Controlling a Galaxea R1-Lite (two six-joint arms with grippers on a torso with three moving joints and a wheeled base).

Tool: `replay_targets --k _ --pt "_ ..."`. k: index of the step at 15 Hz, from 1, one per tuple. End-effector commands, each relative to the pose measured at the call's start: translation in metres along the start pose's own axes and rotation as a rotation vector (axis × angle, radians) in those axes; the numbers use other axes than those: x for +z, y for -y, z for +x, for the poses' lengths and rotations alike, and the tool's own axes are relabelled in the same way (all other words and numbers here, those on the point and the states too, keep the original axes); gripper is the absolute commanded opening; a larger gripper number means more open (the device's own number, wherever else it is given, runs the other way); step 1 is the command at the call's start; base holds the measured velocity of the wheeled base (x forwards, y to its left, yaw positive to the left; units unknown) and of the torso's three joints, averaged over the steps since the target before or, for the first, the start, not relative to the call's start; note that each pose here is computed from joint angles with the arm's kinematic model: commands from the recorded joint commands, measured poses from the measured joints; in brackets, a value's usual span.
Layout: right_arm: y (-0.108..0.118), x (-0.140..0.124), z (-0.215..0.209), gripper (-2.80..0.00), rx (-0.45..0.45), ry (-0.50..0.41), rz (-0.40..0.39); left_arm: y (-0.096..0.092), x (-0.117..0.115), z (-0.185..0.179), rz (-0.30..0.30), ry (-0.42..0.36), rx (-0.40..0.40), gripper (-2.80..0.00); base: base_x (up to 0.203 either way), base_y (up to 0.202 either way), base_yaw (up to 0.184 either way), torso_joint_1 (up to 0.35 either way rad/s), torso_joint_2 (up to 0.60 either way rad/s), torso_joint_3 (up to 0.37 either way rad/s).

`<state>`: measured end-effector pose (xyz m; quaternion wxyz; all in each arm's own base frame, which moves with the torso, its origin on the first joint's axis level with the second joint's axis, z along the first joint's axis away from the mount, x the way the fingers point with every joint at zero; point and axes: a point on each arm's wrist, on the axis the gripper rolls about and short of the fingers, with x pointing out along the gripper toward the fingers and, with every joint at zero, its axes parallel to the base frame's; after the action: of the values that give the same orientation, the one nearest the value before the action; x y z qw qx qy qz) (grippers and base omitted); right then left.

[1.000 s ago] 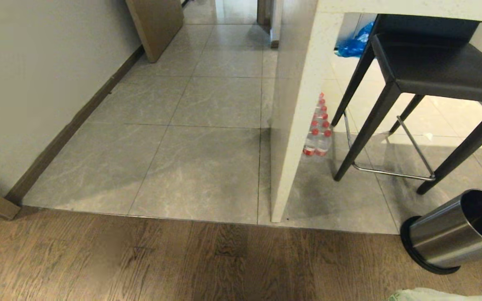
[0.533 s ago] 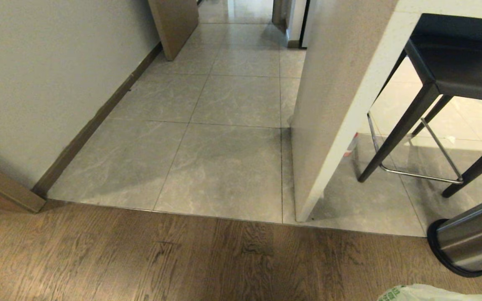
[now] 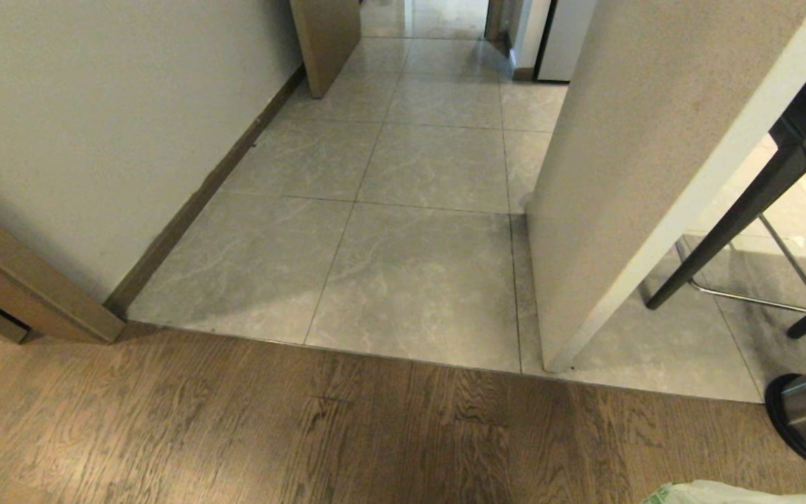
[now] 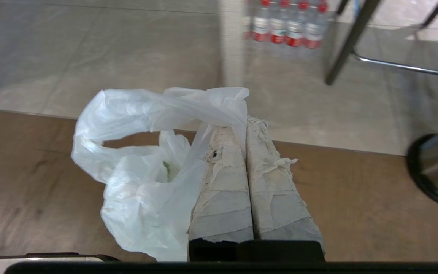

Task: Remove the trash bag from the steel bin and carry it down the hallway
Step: Put the trash bag at the door

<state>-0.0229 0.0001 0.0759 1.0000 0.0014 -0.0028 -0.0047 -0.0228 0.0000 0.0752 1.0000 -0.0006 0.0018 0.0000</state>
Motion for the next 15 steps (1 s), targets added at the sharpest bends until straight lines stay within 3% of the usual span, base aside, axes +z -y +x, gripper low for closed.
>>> replay_targets --k 1,15 --pt "0.0000 0.0001 0.0001 -2.80 0.000 -0.001 0.000 0.0000 0.0000 0.0000 -0.001 0.001 0.000 -2.80 0.000 0.184 0.011 0.007 0.00 0.007" --pt "0.0000 0.0001 0.0001 -2.80 0.000 -0.001 0.000 0.0000 0.0000 0.0000 0.000 0.001 0.000 -2.80 0.000 0.189 0.010 0.003 0.00 0.003"
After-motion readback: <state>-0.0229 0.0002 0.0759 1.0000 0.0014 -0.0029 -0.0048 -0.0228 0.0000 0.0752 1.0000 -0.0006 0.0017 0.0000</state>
